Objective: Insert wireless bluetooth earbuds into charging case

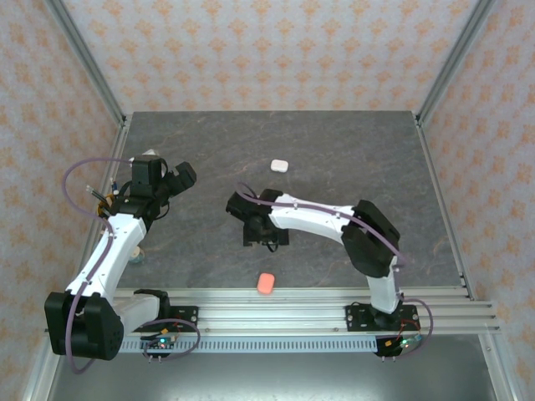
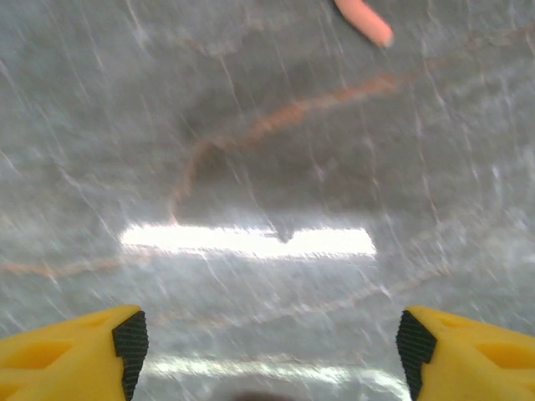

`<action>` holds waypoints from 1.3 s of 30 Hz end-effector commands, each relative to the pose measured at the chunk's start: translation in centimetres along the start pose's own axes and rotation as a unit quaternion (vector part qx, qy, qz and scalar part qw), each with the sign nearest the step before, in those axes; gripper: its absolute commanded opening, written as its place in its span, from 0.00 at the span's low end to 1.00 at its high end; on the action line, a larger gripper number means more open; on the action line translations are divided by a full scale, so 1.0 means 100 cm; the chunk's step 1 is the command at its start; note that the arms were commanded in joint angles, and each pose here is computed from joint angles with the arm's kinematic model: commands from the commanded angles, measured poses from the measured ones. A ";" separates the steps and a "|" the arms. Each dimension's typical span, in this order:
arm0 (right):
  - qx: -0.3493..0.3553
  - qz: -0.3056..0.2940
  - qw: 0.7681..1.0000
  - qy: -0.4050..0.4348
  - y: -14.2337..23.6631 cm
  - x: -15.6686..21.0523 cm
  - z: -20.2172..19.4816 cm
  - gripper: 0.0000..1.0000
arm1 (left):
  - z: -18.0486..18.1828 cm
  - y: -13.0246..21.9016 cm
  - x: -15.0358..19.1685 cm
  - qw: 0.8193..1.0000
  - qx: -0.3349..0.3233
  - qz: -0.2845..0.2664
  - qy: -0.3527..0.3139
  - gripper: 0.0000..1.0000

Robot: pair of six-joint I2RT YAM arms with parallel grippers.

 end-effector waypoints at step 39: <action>0.019 0.090 0.993 -0.070 -0.049 0.108 0.025 0.71 | -0.007 -0.008 0.010 0.999 0.028 0.032 0.001 1.00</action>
Point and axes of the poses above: each hand's point on the last joint's axis, 136 mm out from that joint toward the fingers, its own y axis back along the fingers, its own z axis along the line the jaws close on, x = y × z, the point moved 1 cm from there along y, back along the fingers, and after that the axes turned 8 degrees about y, right-handed, at the moved point
